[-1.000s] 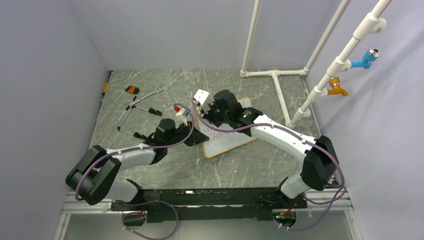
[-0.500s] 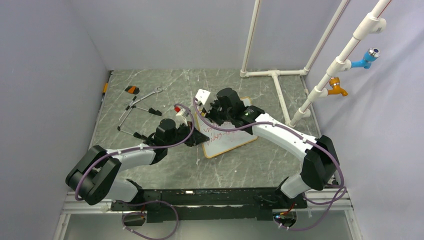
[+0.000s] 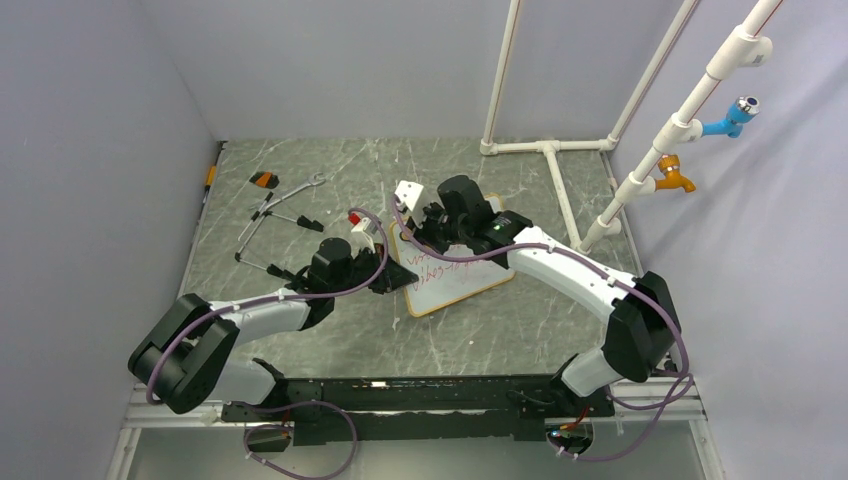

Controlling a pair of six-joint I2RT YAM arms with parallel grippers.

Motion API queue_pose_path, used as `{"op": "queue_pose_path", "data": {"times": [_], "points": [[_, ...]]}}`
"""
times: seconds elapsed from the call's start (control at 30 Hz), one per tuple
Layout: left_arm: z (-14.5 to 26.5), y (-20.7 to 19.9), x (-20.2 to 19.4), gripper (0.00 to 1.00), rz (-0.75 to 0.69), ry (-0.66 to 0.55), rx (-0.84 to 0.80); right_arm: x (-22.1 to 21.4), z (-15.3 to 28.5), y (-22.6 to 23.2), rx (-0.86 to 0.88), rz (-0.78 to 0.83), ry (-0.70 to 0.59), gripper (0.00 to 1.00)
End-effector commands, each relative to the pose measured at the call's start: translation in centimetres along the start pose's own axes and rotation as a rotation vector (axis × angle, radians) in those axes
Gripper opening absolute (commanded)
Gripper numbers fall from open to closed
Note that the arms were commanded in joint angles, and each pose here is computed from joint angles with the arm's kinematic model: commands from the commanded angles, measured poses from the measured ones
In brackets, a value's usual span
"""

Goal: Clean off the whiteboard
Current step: Erase the whiteboard at the center of the board.

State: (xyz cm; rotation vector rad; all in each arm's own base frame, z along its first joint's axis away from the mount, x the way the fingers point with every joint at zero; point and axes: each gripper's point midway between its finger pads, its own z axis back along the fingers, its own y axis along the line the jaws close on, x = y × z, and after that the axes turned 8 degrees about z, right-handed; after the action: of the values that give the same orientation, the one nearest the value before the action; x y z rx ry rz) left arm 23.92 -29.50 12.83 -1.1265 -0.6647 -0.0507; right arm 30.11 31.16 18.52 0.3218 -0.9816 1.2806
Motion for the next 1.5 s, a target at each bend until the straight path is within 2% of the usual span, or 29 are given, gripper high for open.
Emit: {"op": "queue_pose_path", "data": {"times": [0.0,0.17,0.57,1.13,1.23,1.47], "points": [[0.1,-3.7,1.1,0.0,-0.159,-0.027,-0.133,-1.1,0.2,-1.5,-0.063,-0.03,0.013,0.0],[0.1,-3.7,1.0,0.0,-0.155,-0.027,-0.139,-1.1,0.0,0.5,0.048,-0.01,-0.003,0.0],[0.2,-3.5,1.0,0.0,-0.154,-0.024,-0.129,-1.1,-0.3,3.2,0.181,0.027,-0.015,0.0],[0.1,-3.3,1.0,0.0,-0.15,-0.021,-0.116,-1.2,-1.1,7.4,0.313,0.113,0.003,0.0],[0.1,-3.3,1.1,0.0,-0.138,-0.02,-0.126,-1.2,-1.5,6.2,0.241,0.102,0.021,0.0],[0.3,-3.4,0.9,0.0,-0.127,-0.015,-0.144,-1.5,-1.1,-1.1,-0.142,-0.015,0.064,0.0]]}}
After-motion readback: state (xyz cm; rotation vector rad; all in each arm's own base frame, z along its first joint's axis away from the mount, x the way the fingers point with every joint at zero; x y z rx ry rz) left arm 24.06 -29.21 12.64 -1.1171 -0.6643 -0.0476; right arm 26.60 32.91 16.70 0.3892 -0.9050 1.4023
